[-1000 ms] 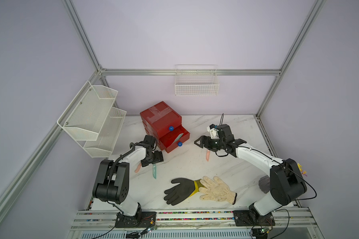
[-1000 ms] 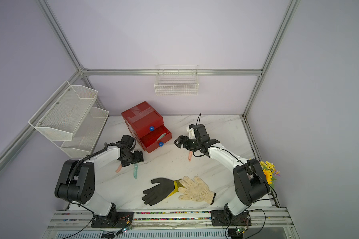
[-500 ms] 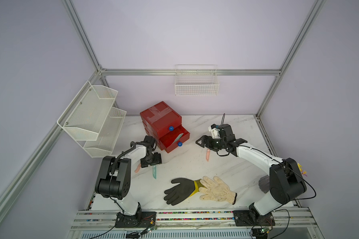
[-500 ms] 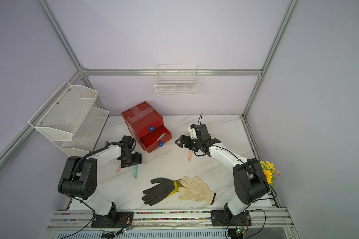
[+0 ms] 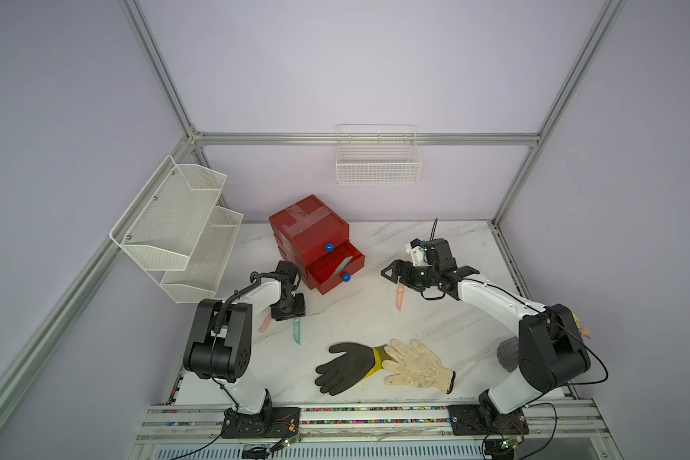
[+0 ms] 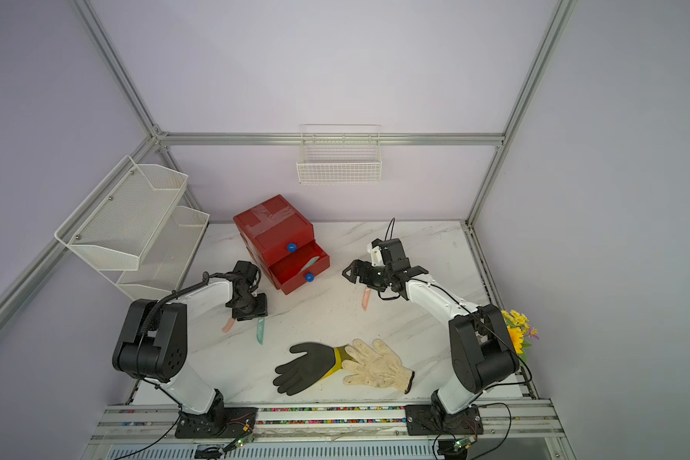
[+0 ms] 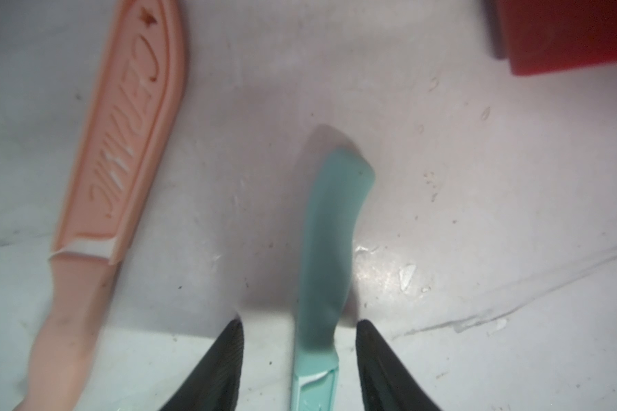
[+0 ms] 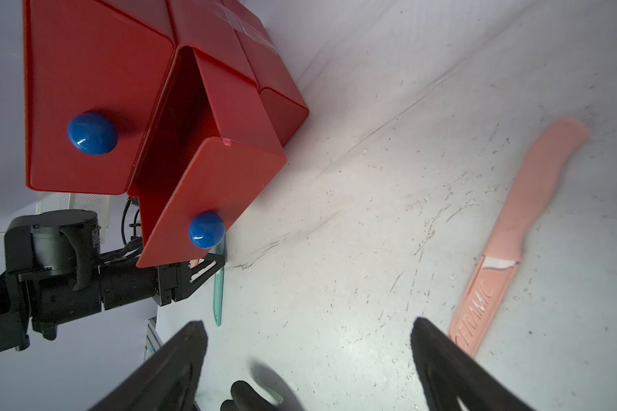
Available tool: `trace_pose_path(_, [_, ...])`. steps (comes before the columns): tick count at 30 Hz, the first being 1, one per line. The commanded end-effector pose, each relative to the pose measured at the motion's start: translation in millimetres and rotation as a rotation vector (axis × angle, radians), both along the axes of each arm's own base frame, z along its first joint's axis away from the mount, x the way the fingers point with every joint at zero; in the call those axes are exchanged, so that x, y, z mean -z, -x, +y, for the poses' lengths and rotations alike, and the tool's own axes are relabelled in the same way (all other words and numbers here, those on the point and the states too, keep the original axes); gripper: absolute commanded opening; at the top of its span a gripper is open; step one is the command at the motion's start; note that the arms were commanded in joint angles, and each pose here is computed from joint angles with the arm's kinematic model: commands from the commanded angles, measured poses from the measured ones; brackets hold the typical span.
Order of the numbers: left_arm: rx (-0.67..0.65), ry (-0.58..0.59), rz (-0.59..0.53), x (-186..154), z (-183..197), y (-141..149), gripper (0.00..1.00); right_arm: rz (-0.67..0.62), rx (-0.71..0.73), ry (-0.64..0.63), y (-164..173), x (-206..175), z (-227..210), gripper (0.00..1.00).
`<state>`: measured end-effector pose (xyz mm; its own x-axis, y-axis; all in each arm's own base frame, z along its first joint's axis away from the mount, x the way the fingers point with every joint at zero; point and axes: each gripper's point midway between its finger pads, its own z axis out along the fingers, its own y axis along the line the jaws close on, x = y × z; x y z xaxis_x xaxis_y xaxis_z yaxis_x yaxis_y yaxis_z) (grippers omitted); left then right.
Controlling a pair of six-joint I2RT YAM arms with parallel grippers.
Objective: Place the fruit knives into the drawer by color
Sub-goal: Pick up the fruit knife from the center of the board.
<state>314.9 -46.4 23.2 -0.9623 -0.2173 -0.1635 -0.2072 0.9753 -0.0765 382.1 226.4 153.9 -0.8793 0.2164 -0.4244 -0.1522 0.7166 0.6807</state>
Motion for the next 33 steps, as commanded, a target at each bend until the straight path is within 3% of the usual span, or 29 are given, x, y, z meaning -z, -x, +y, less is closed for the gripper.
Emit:
trace_pose_path(1, [0.000, 0.048, 0.056, 11, -7, 16, 0.42, -0.018, -0.005, 0.005, 5, -6, -6, 0.93])
trace_pose_path(9, [0.009, 0.055, 0.058, 13, -8, 16, 0.36, -0.015, -0.008, 0.005, 4, -3, -5, 0.93])
trace_pose_path(13, [0.018, 0.055, 0.063, 14, -9, 15, 0.27, -0.011, -0.002, 0.003, 3, -2, -6, 0.93])
trace_pose_path(15, [0.019, 0.057, 0.066, 15, -9, 14, 0.17, -0.012, 0.000, 0.000, 3, -2, -6, 0.93])
trace_pose_path(25, [0.039, 0.057, 0.077, 17, -10, 17, 0.17, -0.007, 0.011, -0.005, 3, -2, -7, 0.93])
trace_pose_path(33, [0.070, 0.071, 0.044, -9, -12, 20, 0.17, -0.002, 0.010, -0.018, 4, 1, -5, 0.93])
